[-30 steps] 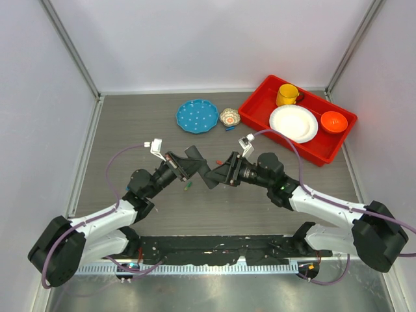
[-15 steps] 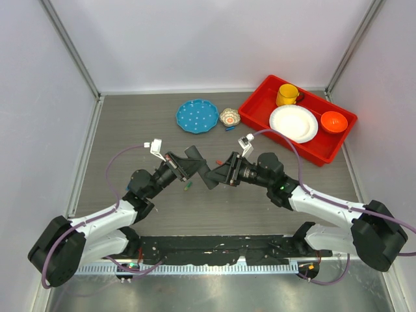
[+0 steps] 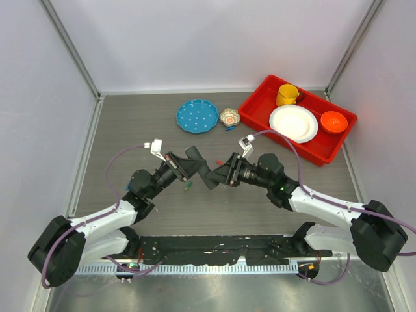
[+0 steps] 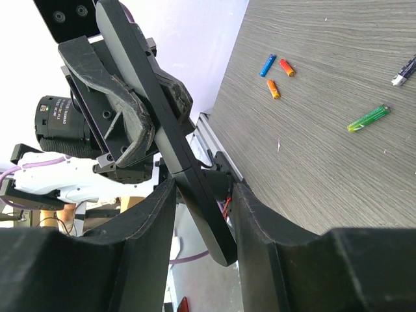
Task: Load the batteries into the remote control
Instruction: Remove the battery cover from the remote control.
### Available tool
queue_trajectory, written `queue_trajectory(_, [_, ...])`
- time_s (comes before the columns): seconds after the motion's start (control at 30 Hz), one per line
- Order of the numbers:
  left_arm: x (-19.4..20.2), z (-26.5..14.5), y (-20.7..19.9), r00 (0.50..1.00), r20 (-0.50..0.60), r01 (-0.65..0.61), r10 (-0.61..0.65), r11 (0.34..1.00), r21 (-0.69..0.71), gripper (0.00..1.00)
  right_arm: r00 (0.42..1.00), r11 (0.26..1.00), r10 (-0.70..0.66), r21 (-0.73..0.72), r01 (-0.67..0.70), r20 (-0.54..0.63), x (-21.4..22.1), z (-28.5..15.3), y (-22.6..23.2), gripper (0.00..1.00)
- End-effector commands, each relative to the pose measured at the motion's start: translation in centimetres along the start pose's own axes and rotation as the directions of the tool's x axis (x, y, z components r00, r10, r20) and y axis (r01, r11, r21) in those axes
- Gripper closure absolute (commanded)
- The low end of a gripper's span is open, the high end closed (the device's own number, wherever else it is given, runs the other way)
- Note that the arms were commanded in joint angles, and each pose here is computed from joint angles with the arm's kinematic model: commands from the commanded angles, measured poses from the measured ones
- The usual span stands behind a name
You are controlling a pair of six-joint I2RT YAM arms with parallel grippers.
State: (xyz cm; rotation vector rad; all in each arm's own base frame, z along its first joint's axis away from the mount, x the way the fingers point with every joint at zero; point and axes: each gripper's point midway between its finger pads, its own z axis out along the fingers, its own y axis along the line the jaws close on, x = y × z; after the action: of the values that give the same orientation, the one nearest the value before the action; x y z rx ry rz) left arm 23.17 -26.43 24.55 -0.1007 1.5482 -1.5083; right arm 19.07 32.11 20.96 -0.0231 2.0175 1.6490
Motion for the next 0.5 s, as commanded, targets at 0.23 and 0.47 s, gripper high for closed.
queue_trajectory(0.23, [-2.4,0.3,-1.8,0.995,0.098,-0.036,0.03,0.998,0.054,1.0,1.0,1.0,0.008,0.011,-0.008,-0.011,0.8,-0.6,-0.7,0.54])
queue_trajectory(0.47, [-1.6,0.3,-0.7,0.997,0.074,-0.039,0.037,0.999,0.027,1.0,0.998,0.999,0.04,-0.033,-0.039,0.038,-0.6,-0.5,1.2,0.28])
